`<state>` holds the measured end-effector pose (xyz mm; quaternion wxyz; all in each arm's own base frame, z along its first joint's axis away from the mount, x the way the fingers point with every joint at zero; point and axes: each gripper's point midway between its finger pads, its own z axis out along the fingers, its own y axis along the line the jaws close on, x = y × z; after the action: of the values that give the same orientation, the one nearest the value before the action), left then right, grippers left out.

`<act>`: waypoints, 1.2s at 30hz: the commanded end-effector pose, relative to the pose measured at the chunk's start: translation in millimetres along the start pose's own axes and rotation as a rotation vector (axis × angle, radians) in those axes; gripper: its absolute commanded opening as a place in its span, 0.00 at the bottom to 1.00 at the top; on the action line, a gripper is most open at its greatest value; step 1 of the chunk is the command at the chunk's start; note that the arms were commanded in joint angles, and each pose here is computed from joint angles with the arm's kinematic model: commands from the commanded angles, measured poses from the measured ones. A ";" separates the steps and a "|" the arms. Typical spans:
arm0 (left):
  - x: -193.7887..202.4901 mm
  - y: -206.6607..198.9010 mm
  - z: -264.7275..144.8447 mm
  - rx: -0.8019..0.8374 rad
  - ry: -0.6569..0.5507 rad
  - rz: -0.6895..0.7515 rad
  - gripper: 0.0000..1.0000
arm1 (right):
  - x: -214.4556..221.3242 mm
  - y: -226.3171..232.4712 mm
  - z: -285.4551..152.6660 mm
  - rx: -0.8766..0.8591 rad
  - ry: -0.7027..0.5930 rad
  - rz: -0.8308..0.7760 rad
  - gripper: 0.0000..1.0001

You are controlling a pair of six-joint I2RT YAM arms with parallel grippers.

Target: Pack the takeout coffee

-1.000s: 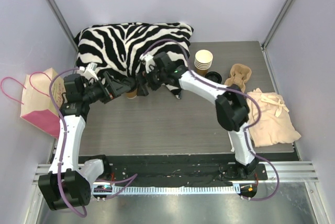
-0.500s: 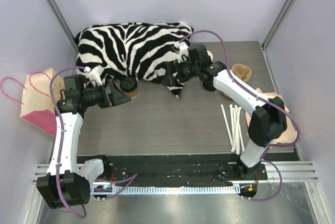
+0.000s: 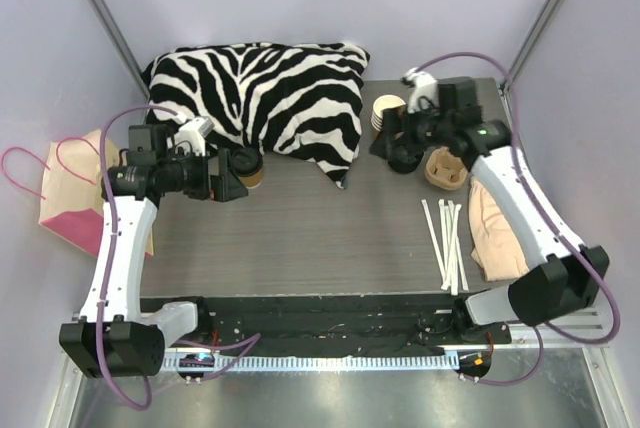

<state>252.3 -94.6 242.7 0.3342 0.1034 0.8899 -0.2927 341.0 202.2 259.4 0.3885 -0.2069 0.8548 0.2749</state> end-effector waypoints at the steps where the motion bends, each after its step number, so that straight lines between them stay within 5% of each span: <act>1: 1.9 -10.0 0.1 -0.023 0.036 0.130 1.00 | 21.8 -70.8 -59.5 0.177 0.046 0.050 1.00; 7: -12.9 -27.6 3.0 0.002 -0.012 0.163 0.99 | 55.8 -150.8 -103.1 0.380 0.124 0.218 0.89; 11: -16.9 -34.5 3.2 0.033 -0.037 0.142 1.00 | 78.3 -196.6 -114.5 0.486 0.181 0.359 0.63; 16: -18.5 -37.9 2.9 0.048 -0.055 0.140 1.00 | 89.2 -230.1 -102.9 0.576 0.227 0.446 0.49; 36: -23.9 -39.2 9.7 0.069 -0.073 0.109 1.00 | 78.7 -306.0 -52.3 0.643 0.228 0.546 0.37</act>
<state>254.3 -126.7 260.2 0.3604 0.1475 0.8722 -0.2960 414.5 -72.6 114.8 0.2101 0.1192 0.9683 0.0638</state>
